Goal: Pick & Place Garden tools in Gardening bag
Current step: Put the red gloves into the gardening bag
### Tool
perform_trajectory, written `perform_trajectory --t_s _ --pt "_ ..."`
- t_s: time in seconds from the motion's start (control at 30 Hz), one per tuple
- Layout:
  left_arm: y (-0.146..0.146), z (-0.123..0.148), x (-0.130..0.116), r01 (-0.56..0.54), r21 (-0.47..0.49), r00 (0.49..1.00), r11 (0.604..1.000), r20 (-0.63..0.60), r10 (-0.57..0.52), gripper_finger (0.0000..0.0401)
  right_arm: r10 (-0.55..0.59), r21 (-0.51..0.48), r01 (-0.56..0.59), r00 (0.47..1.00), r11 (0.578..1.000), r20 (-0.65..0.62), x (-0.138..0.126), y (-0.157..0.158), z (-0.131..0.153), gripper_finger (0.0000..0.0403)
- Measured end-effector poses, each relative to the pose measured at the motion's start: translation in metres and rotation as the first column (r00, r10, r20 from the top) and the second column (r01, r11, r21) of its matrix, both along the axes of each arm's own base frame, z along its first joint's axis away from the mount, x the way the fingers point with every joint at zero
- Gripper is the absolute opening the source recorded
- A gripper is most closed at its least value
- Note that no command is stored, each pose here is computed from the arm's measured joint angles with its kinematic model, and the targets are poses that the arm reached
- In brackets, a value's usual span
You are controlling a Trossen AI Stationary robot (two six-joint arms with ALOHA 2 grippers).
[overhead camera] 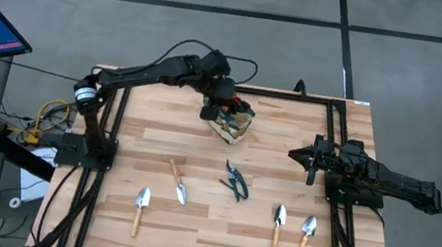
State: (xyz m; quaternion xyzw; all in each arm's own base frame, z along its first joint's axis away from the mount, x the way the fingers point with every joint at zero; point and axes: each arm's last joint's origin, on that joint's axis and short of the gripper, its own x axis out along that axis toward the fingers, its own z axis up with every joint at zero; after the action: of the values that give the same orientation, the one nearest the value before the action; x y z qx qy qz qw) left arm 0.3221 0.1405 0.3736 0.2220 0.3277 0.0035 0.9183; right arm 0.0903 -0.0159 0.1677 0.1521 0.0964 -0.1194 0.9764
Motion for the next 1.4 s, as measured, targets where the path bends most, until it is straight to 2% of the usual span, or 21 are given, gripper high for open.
perform_trajectory --t_s 0.13,0.37,0.7,0.87,1.23,1.4 --pt "0.004 -0.011 0.005 0.037 0.030 0.998 0.999 -0.053 -0.035 0.0067 0.000 0.000 0.000 1.000 1.000 0.000 0.000 0.000 0.000 0.0050" --pt "0.015 -0.029 0.015 0.033 0.043 0.993 0.999 -0.112 -0.028 0.0067 0.000 0.000 0.000 1.000 1.000 0.000 0.000 0.000 0.000 0.0050" --pt "0.018 -0.033 0.016 0.025 0.039 0.992 0.999 -0.123 -0.020 0.0077 0.000 0.000 0.000 1.000 1.000 0.000 0.000 0.000 0.000 0.0050" --pt "0.016 -0.033 0.017 0.042 0.048 0.991 0.998 -0.129 -0.036 0.0113 0.000 0.000 0.000 1.000 1.000 0.000 0.000 0.000 0.000 0.0050" --pt "0.010 -0.032 0.019 0.060 0.061 0.990 0.996 -0.132 -0.051 0.0227 0.000 0.000 0.000 1.000 1.000 0.000 0.000 0.000 0.000 0.0050" --pt "0.010 -0.033 0.018 0.038 0.080 0.988 0.996 -0.150 -0.026 0.0255 0.000 0.000 0.000 1.000 1.000 0.000 0.000 0.000 0.000 0.0050"
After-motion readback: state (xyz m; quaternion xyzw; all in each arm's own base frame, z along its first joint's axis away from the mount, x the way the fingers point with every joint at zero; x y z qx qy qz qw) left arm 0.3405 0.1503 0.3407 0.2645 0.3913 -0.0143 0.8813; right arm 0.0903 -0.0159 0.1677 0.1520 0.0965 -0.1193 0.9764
